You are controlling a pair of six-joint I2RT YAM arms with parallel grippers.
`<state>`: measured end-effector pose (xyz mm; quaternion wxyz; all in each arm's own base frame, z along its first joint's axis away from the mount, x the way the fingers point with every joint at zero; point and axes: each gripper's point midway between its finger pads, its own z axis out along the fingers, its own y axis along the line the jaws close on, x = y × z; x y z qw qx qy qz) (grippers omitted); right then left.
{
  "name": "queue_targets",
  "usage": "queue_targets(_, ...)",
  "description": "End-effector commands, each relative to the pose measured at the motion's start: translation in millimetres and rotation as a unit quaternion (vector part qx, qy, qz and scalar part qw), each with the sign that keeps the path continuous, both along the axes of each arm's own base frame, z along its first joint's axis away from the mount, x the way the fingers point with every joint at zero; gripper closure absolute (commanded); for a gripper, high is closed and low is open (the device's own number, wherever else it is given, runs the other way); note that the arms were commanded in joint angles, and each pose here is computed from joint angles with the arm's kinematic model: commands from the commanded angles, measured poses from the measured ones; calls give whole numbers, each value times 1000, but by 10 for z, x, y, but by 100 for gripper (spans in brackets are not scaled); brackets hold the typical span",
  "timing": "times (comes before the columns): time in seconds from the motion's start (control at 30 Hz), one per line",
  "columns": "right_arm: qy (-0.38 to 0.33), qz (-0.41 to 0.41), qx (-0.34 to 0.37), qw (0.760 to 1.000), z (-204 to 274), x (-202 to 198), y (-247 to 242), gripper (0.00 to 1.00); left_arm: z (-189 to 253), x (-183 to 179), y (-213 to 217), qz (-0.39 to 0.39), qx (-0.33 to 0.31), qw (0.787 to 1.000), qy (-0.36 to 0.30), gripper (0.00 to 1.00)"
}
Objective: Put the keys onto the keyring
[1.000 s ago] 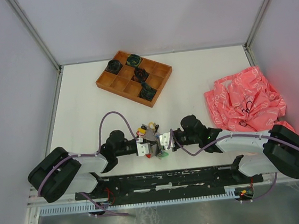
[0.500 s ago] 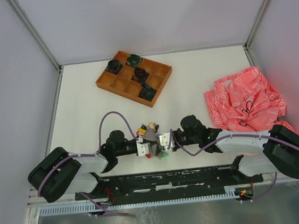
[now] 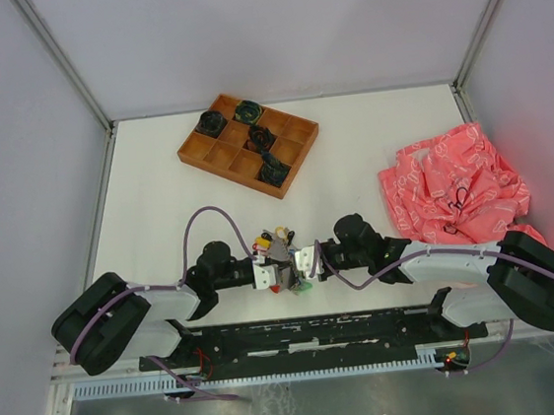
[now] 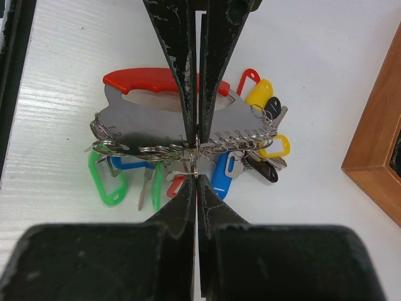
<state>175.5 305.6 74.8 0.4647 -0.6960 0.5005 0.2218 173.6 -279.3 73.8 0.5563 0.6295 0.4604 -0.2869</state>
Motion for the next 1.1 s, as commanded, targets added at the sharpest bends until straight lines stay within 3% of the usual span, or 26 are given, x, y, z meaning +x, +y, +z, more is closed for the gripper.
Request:
queue_targets(0.0,-22,-4,22,1000,140,68,88,99,240,27,-96,-9,-37,999,-22,97)
queue_targets(1.07,-13,8,28,999,178,9,141,99,240,31,-94,-7,-37,999,-21,97)
